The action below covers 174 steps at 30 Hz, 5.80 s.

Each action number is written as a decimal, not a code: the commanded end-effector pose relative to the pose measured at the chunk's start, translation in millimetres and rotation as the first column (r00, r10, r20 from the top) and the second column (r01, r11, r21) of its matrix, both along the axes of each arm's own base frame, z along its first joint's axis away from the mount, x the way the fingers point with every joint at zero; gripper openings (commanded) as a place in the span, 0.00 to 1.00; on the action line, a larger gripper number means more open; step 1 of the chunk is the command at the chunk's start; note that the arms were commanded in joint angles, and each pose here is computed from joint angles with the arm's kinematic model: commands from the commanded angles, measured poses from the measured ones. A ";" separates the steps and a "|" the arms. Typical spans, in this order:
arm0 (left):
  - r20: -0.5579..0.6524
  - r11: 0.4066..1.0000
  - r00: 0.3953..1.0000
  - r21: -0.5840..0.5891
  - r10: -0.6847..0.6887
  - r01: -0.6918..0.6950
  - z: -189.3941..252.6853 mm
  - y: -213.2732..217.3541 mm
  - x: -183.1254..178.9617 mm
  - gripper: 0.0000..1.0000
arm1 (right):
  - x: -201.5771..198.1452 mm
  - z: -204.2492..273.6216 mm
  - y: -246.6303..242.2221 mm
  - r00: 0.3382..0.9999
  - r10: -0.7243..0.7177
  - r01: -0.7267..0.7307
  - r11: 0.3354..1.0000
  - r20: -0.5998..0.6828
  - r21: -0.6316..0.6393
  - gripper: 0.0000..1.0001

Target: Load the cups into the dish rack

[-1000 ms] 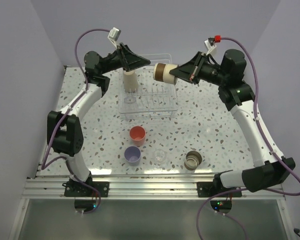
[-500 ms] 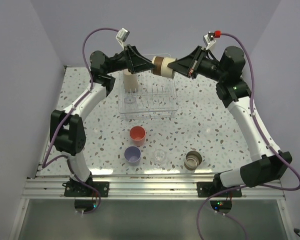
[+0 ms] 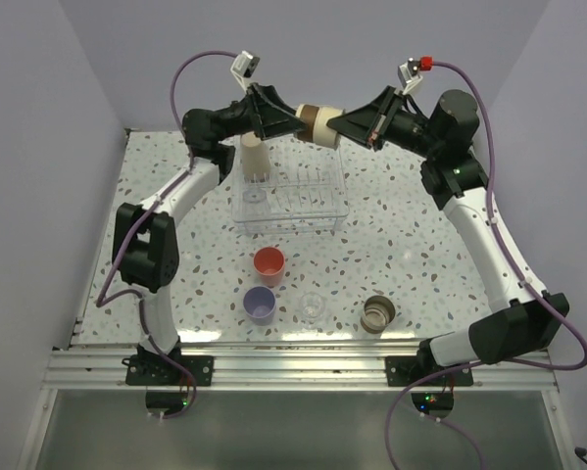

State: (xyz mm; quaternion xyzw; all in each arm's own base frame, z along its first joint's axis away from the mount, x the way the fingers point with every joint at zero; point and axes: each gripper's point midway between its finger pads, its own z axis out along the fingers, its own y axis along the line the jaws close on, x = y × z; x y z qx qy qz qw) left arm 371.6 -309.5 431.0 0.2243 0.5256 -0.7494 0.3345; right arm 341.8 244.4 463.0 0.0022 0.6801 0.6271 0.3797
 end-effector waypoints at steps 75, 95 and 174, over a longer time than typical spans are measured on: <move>0.429 0.130 0.708 0.799 0.561 -0.587 -313.4 27.4 223.4 0.84 | -37.4 -229.0 -111.4 0.902 -0.364 0.046 0.615 -0.232 -0.787 0.90; 0.427 0.286 0.663 0.662 0.615 -0.692 -211.3 1.6 215.2 1.00 | -50.3 -249.6 -128.8 0.904 -0.364 -0.022 0.485 -0.225 -0.874 0.89; 0.110 0.095 0.970 0.991 -0.218 -0.091 -384.3 -44.6 -261.8 0.16 | -86.9 -239.9 -150.8 0.833 -0.550 0.241 0.264 0.059 -0.934 0.98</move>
